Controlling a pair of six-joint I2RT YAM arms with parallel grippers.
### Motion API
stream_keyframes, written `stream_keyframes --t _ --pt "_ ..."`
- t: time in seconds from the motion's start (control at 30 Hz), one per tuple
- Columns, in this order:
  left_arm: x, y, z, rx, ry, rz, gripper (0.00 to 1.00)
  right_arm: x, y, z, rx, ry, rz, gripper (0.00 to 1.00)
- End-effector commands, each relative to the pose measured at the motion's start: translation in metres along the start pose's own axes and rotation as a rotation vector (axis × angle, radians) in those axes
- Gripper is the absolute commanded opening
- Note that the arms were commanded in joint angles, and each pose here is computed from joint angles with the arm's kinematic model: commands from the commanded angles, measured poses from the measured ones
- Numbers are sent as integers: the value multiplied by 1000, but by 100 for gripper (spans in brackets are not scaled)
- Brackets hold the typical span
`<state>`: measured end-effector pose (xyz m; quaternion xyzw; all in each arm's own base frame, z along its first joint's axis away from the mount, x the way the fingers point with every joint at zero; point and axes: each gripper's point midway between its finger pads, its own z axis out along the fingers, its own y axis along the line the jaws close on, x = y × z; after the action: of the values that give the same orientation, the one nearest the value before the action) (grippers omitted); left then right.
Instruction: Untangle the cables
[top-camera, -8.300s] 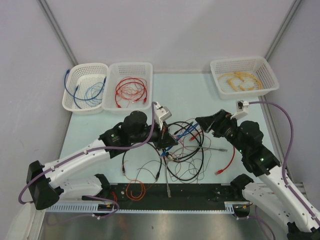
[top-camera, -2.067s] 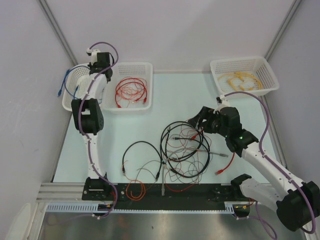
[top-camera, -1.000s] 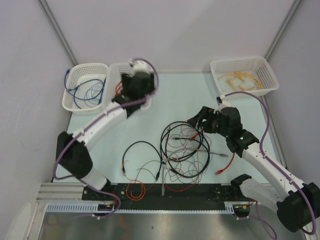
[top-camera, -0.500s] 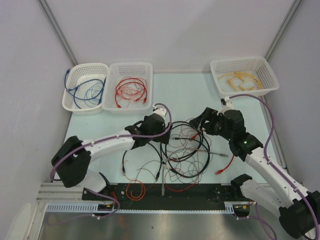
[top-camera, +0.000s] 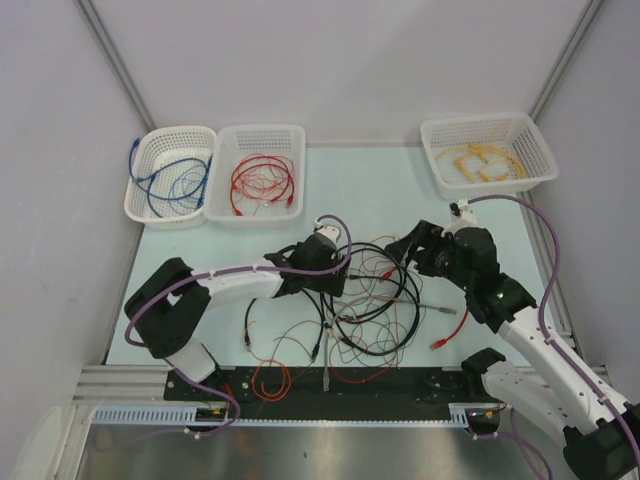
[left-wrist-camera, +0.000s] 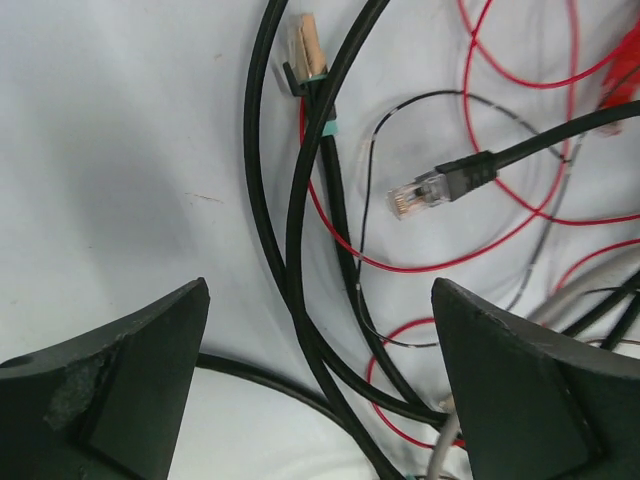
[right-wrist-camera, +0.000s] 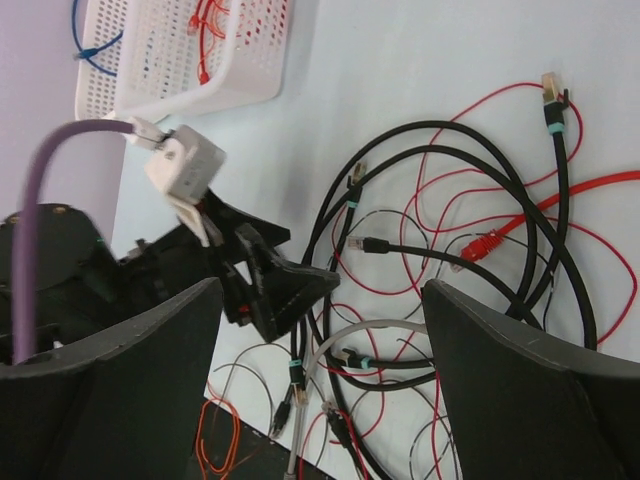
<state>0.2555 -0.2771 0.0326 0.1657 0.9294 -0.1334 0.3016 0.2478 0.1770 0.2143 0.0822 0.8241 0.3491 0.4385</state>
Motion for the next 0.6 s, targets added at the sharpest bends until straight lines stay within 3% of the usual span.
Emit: stream_keyframes --t 0.0,0.13,0.37,0.57 --pt "-34 -13 -30 60 -129 -61 100 10 -13 -1 59 31 -14 86" --pt "-39 -18 -61 115 -200 -74 100 22 -26 1 100 59 -22 87" --pt "2 -40 -61 175 -123 9 100 39 -41 10 135 79 -23 86" --pt "-15 -55 -72 225 -162 -7 99 64 -69 34 229 187 -5 80"
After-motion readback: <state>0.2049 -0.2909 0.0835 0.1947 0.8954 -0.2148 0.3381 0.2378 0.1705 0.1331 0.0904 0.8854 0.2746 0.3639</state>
